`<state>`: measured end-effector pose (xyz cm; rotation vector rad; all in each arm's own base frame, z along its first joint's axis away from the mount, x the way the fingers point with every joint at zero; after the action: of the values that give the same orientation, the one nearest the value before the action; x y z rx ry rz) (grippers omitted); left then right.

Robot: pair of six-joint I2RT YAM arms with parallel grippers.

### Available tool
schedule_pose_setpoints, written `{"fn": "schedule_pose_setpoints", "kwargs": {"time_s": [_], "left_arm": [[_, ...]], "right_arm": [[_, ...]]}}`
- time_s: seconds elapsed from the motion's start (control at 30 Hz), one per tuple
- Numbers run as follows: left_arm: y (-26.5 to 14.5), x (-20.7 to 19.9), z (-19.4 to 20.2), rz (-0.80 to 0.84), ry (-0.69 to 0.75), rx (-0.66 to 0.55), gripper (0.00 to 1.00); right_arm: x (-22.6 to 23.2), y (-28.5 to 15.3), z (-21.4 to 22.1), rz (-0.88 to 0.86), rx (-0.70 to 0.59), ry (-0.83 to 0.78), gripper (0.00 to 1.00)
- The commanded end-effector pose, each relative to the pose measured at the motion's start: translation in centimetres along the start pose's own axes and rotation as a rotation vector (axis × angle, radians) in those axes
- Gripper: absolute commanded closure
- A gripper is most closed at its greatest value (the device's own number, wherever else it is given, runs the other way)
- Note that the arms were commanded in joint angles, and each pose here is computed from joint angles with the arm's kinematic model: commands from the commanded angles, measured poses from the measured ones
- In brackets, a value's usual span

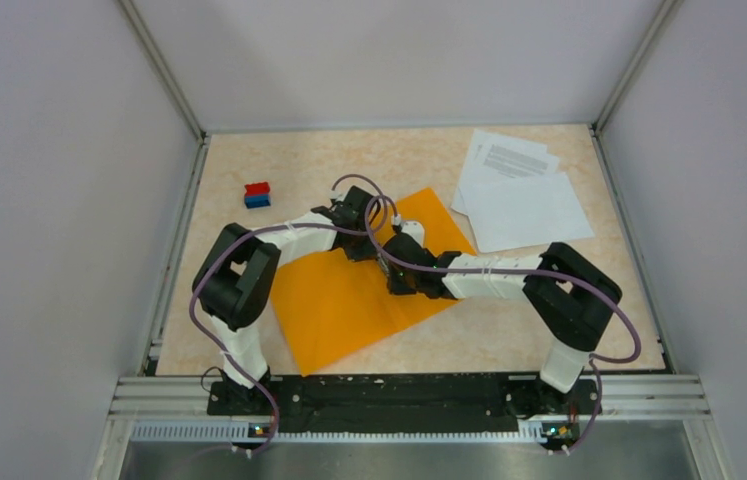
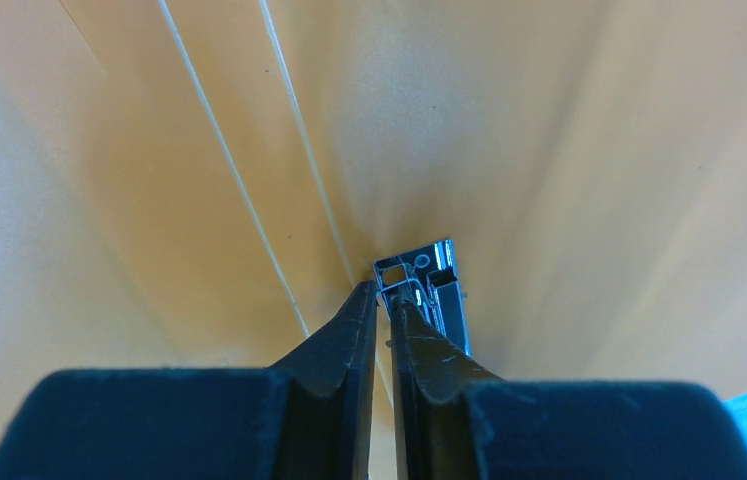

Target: Put the files into the folder

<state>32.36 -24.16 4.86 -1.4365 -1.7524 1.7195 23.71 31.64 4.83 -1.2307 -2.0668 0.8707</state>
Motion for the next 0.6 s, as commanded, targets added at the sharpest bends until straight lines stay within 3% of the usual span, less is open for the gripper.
{"fn": "schedule_pose_setpoints", "kwargs": {"time_s": [0.0,0.57], "left_arm": [[2.2,4.2,1.3,-0.165,0.034,0.036,0.86],[2.2,4.2,1.2,-0.169,0.048,0.04,0.9]], "right_arm": [[0.0,-2.4,-3.2,0.001,-0.127,0.032,0.82],[-0.9,0.0,-2.8,0.078,-0.077,-0.015,0.82]]}}
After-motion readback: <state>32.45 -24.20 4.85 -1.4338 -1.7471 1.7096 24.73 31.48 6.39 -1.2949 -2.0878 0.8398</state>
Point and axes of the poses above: each gripper's point midway between its finger pads, its own y axis out along the fingers, its own x axis along the line the jaws close on, z = x × y, the point moved 3 cm from there along -y, back along the fingers, and after that the axes turned 15 degrees about -y, right-handed, at the moved point
